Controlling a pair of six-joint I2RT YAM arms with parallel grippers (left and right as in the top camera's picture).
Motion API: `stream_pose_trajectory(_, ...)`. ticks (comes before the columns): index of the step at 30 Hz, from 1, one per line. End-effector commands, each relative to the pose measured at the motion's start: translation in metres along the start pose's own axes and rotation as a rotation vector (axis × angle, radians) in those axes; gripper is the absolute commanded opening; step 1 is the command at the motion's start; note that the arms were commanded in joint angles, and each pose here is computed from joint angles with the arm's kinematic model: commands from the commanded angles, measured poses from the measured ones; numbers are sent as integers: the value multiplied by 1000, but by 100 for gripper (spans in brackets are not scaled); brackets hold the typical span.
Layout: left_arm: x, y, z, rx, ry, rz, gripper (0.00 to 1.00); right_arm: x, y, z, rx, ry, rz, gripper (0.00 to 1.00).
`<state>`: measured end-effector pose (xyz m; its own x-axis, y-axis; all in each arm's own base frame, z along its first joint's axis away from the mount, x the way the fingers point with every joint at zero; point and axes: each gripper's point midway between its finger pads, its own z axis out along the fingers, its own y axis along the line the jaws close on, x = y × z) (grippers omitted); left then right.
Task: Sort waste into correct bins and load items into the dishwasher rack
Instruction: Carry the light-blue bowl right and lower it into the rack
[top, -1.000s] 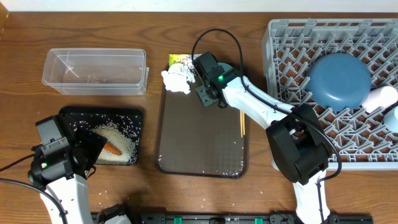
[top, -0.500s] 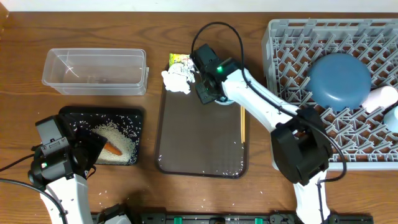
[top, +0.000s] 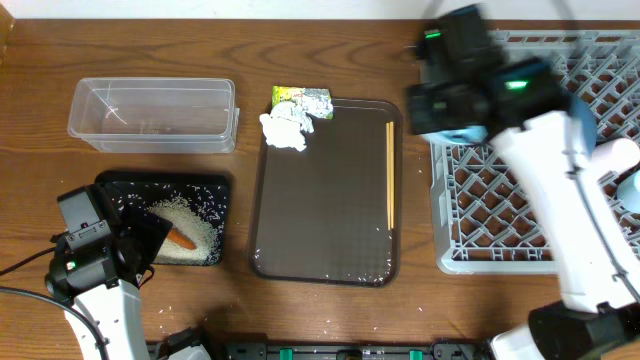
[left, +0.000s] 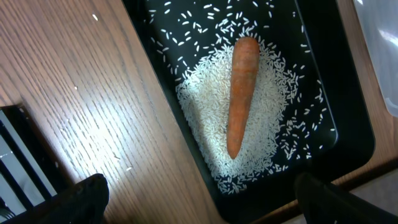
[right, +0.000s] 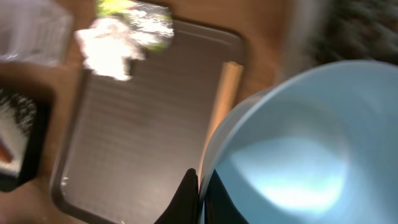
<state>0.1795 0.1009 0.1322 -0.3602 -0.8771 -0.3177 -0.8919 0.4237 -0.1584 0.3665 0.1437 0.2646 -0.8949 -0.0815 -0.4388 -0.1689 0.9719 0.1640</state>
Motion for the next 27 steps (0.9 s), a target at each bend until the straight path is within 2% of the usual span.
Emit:
stream_pose_trajectory(1,-2,4,0,-19,-11,-22,98,9,-36,-20,-61,32,121,1)
stream_pose_trajectory(7,-2,4,0,-19,-11,-22,98,37,-76,-48,-251,83,269,1)
stream_pose_trajectory(17,-2,4,0,-19,-11,-22,98,70,-100,-48,-671,-7,409,1)
stream_pose_trajectory(21,-2,4,0,-19,-11,-22,98,86,-117,-37,-752,-60,482,1)
stream_pose_trajectory(27,-2,4,0,-19,-11,-22,98,109,-152,-17,-739,-129,589,1)
